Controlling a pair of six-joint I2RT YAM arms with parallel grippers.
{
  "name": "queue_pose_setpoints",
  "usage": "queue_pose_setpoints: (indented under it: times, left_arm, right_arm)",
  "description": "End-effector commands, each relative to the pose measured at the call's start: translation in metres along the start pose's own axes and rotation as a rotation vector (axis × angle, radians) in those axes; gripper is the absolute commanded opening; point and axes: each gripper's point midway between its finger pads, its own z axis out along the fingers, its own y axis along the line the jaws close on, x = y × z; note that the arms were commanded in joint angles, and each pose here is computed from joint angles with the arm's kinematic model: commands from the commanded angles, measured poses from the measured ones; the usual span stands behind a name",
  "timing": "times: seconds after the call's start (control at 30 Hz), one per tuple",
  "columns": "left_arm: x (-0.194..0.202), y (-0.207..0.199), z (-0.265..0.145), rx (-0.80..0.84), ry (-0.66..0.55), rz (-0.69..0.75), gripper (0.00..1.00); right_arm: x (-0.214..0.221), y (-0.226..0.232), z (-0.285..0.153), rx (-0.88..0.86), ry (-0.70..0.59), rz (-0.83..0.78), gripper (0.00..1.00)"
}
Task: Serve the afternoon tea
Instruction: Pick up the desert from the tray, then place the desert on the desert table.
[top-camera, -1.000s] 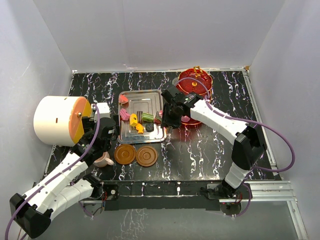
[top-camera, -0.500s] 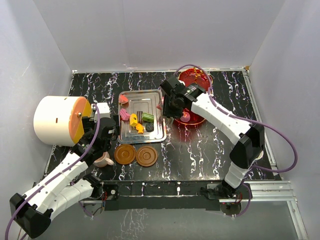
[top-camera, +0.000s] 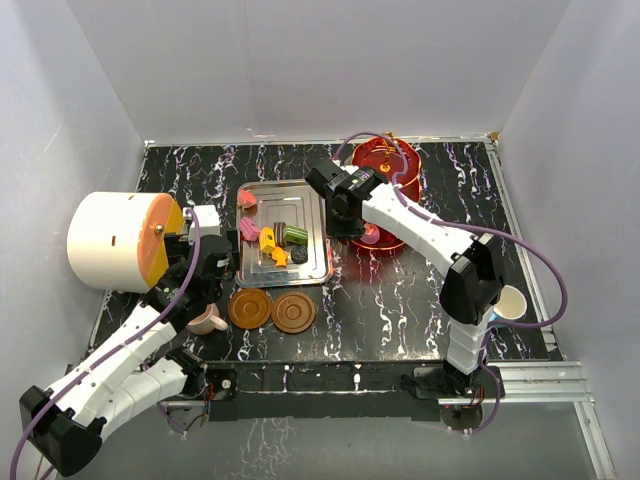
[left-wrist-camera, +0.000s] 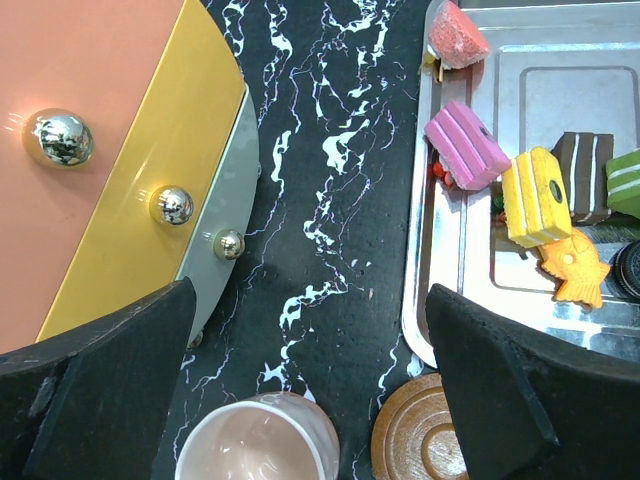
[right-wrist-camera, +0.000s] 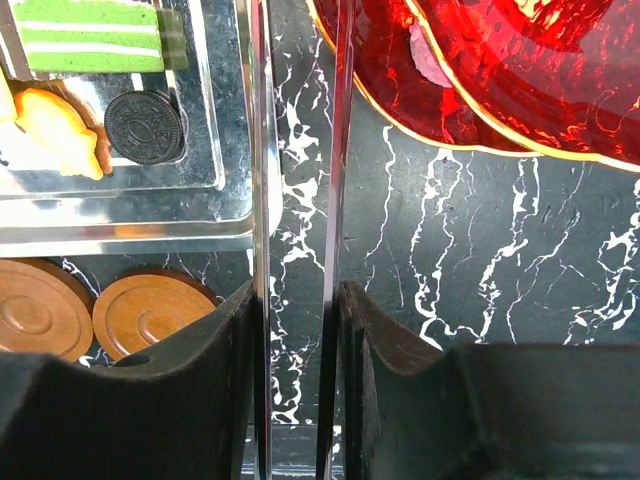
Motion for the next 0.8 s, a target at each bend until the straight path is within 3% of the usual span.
queue_pose_setpoints:
  times: [0.0,0.47,0.77]
  left_arm:
    - [-0.001,0.000,0.001,-0.004,-0.005,0.000,0.99]
    - [-0.001,-0.002,0.002,0.005,0.000,0.004,0.99]
    - [-0.001,-0.002,0.001,0.006,0.001,0.002,0.99]
  right_arm:
    - [-0.021,-0.008,-0.017,0.029,-0.092,0.005,0.27]
    - [0.017,-0.038,-0.026,0.084,0.004,-0.039,0.27]
    - [0.025,-0.063,-0.051,0.119,-0.012,-0.035,0.27]
